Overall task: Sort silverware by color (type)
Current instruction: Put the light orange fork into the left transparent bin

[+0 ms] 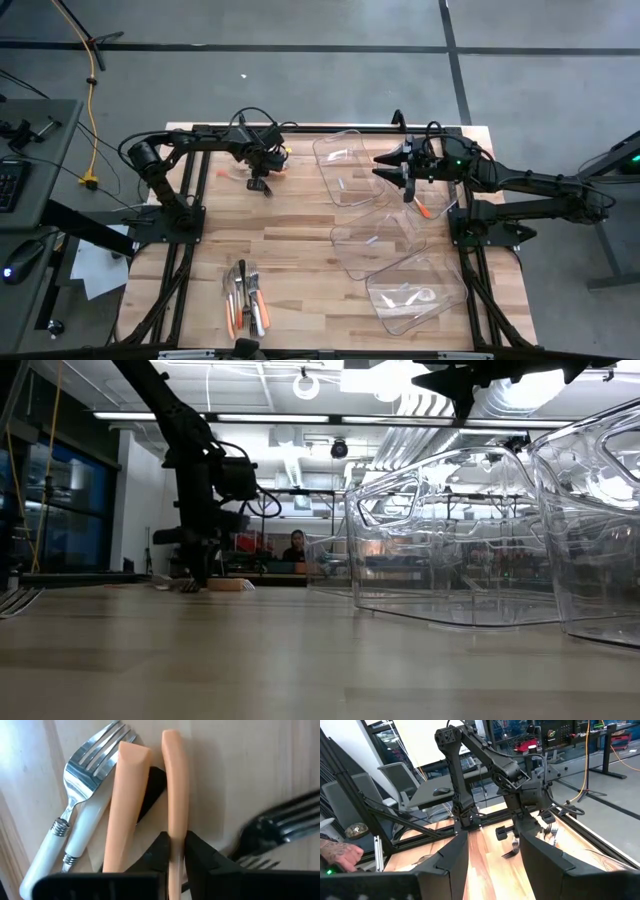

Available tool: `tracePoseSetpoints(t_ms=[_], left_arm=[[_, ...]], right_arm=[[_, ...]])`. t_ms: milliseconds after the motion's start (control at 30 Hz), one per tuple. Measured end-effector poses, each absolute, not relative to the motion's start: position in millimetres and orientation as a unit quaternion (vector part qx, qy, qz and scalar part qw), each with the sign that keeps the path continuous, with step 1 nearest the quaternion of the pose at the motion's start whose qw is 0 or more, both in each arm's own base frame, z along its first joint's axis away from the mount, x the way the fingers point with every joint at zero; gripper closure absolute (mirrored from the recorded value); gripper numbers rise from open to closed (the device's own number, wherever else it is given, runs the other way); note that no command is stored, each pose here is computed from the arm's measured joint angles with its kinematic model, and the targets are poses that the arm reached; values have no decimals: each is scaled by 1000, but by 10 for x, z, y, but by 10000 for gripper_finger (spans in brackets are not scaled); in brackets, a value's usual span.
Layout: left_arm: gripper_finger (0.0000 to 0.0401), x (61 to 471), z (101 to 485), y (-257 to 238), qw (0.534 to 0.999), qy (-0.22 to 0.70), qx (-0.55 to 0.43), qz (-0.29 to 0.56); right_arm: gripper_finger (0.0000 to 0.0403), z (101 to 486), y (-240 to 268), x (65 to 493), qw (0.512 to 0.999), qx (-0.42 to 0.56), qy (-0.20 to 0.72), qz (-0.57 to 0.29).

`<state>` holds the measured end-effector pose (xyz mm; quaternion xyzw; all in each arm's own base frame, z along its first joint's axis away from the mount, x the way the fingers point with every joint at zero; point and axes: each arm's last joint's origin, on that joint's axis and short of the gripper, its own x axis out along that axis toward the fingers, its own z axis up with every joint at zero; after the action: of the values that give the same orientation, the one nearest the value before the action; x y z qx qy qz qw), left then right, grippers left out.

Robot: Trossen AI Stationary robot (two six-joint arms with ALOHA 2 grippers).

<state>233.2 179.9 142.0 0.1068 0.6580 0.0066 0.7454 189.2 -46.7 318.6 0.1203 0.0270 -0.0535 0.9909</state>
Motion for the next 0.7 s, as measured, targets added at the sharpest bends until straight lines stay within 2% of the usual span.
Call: tracePoseSetpoints(t_ms=[200, 500, 700], left_arm=[[369, 2332, 1419, 1799, 746, 658, 103, 10], [385, 2333, 1430, 1799, 745, 659, 102, 9], [385, 2370, 1653, 1818, 762, 638, 106, 13]], right_arm=[[242, 3186, -466, 1892, 991, 120, 27, -53], [242, 3186, -467, 1892, 991, 120, 27, -53], [242, 3186, -467, 1892, 991, 120, 27, -53]])
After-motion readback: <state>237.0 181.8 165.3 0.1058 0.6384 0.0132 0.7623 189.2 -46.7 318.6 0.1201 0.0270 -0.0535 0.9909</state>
